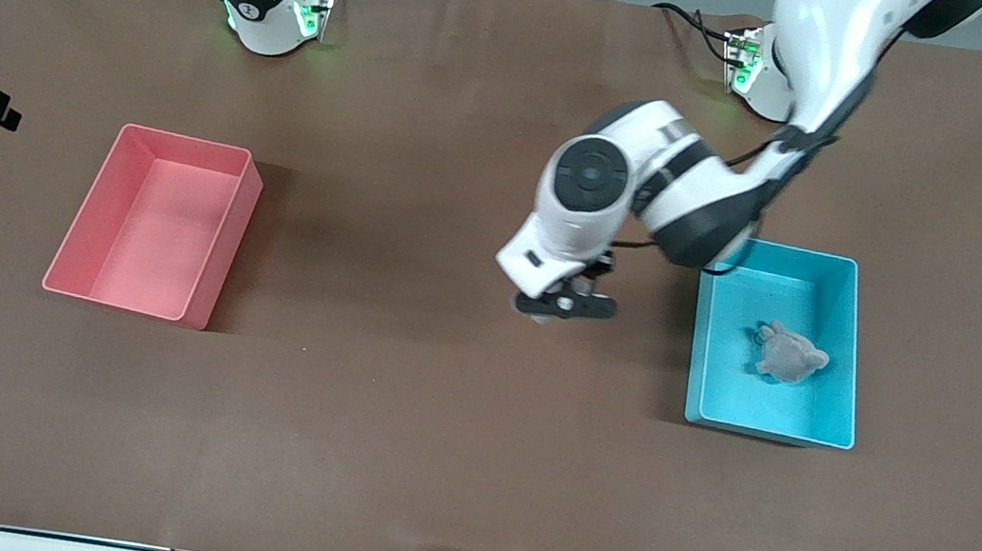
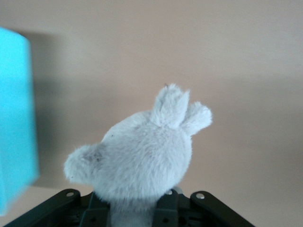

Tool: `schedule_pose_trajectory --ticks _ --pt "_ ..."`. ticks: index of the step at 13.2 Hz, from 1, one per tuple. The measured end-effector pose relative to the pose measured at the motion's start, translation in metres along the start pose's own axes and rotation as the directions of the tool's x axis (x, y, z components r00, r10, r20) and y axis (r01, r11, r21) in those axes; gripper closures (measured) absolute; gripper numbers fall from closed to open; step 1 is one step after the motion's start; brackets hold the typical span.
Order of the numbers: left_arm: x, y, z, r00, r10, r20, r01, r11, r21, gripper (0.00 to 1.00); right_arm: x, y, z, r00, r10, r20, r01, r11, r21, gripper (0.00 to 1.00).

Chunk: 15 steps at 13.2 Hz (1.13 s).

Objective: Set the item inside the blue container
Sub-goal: 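Lift the second plush and carry it toward the blue box with the left gripper, then lower the plush into the blue box and open the left gripper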

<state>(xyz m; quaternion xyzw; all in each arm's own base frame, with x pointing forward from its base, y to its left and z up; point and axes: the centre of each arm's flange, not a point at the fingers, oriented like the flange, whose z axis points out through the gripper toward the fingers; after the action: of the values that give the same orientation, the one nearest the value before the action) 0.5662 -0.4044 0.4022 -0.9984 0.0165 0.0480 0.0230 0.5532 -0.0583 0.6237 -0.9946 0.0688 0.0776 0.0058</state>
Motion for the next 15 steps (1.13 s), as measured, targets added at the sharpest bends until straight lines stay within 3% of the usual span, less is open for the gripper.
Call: schedule_pose_trajectory --ticks 3,6,12,15 --pt "0.015 -0.096 -0.010 0.992 0.127 0.017 -0.128 0.991 0.050 0.78 -0.015 0.003 -0.002 1.000 0.002 -0.002 -0.002 1.000 0.005 0.00" --pt "0.018 -0.171 0.005 0.983 0.180 0.042 -0.183 0.980 0.074 0.78 -0.031 0.005 -0.009 1.000 0.001 -0.014 -0.001 1.000 0.010 0.00" --pt "0.021 -0.269 0.085 0.959 0.281 0.025 -0.282 0.958 0.053 0.78 -0.049 0.006 -0.020 0.999 -0.001 -0.032 0.001 1.000 0.016 0.00" --pt "0.023 -0.272 0.112 0.947 0.318 0.049 -0.321 0.944 0.078 0.78 -0.056 0.006 -0.027 0.999 -0.003 -0.045 0.004 1.000 0.017 0.00"
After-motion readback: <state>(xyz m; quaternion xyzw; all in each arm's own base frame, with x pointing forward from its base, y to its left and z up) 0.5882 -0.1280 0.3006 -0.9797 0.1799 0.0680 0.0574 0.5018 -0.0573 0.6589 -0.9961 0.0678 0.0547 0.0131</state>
